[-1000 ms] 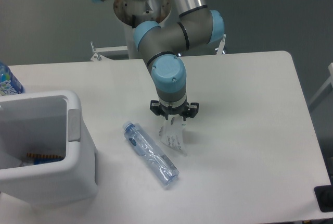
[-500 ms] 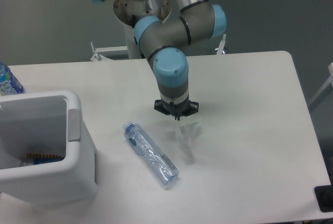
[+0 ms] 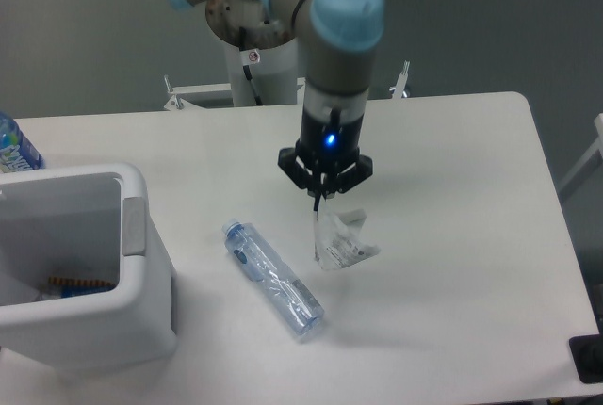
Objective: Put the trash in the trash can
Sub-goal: 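Close the gripper on the wrapper and lift it, then carry the wrapper over the white bin and open the gripper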
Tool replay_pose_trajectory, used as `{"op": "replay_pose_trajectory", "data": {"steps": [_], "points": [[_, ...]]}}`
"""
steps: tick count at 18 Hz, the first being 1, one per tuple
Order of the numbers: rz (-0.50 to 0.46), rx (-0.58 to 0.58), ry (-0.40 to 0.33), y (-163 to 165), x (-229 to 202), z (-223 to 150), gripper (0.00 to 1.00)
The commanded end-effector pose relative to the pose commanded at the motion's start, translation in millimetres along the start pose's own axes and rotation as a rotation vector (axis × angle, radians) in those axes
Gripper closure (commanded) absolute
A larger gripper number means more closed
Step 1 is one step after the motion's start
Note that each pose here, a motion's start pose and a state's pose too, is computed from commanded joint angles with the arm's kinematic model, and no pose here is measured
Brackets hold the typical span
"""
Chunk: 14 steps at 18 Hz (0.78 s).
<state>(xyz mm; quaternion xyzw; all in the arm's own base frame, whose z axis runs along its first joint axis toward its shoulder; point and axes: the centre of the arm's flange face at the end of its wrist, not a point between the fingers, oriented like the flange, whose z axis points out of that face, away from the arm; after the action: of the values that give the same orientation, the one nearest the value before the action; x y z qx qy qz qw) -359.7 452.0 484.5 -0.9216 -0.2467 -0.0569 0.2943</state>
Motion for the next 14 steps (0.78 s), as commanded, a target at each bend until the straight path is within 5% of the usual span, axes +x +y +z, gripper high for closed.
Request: {"op": "replay_pose_trajectory", "data": {"steps": [8, 14], "points": [[-0.080, 0.146, 0.193, -21, 65, -58, 1.00], [-0.009, 0.117, 0.272, -14, 124, -47, 1.00]]}}
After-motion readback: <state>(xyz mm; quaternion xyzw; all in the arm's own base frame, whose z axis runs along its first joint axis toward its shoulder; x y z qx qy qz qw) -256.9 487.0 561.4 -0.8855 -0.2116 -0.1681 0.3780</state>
